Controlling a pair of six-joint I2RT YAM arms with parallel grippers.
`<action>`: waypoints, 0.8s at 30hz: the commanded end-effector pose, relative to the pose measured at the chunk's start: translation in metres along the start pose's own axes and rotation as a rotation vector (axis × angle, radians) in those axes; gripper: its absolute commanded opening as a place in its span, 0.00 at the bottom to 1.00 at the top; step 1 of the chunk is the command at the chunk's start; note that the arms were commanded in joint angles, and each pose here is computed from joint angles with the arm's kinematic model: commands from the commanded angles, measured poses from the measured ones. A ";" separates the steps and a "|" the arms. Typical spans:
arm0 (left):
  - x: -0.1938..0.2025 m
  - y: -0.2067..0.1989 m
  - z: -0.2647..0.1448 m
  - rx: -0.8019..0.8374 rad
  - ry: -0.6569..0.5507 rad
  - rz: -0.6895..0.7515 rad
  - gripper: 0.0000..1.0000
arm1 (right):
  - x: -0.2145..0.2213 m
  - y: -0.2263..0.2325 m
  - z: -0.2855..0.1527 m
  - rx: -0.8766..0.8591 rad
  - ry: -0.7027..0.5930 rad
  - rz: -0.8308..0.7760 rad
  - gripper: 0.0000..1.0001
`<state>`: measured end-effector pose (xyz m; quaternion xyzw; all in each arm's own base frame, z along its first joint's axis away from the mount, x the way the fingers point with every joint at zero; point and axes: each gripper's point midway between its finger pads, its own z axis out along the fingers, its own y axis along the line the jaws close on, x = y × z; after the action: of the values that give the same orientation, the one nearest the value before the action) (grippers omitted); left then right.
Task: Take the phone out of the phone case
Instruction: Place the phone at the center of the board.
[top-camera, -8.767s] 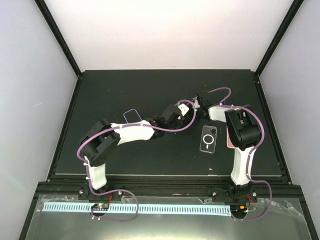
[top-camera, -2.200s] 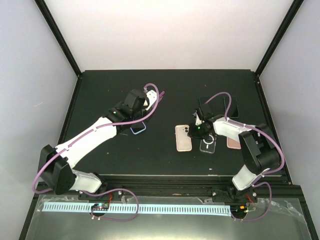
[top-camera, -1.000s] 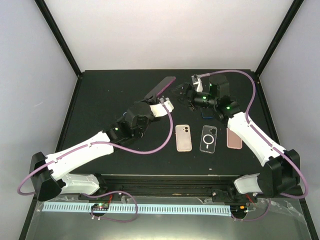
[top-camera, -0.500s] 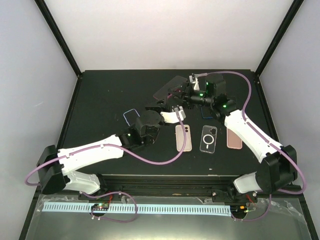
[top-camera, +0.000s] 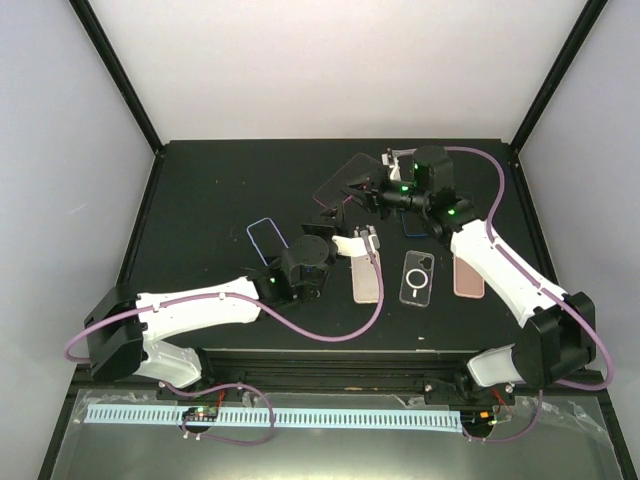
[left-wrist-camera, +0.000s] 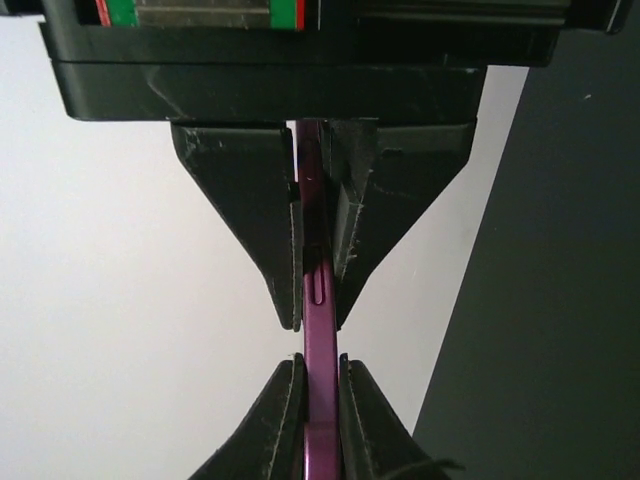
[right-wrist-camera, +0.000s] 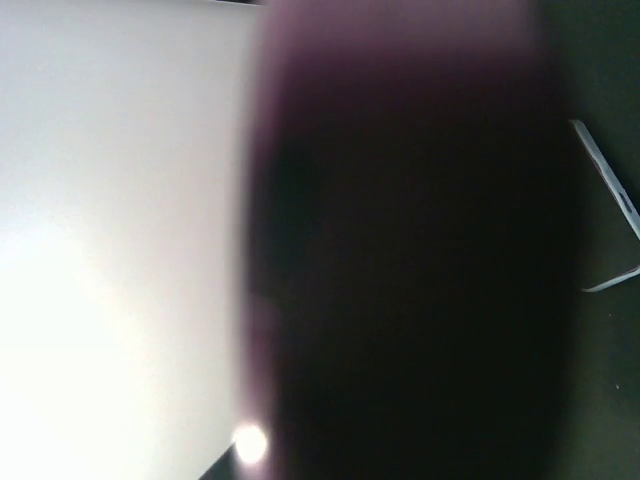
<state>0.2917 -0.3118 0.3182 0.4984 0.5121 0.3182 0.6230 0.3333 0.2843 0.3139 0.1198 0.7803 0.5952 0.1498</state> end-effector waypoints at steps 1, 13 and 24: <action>-0.007 0.023 -0.004 -0.053 -0.010 -0.011 0.11 | -0.005 0.009 -0.008 -0.021 -0.024 -0.095 0.01; 0.020 0.009 -0.005 0.085 0.049 -0.045 0.99 | -0.016 -0.010 -0.013 0.045 -0.038 -0.289 0.01; 0.061 0.027 -0.010 0.320 0.112 -0.356 0.99 | -0.021 -0.036 -0.009 0.151 0.070 -0.524 0.01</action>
<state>0.3090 -0.2545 0.3162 0.4935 0.6232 0.2309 0.5611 0.3436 0.2569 0.2655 -0.0098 0.8396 0.4952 0.2231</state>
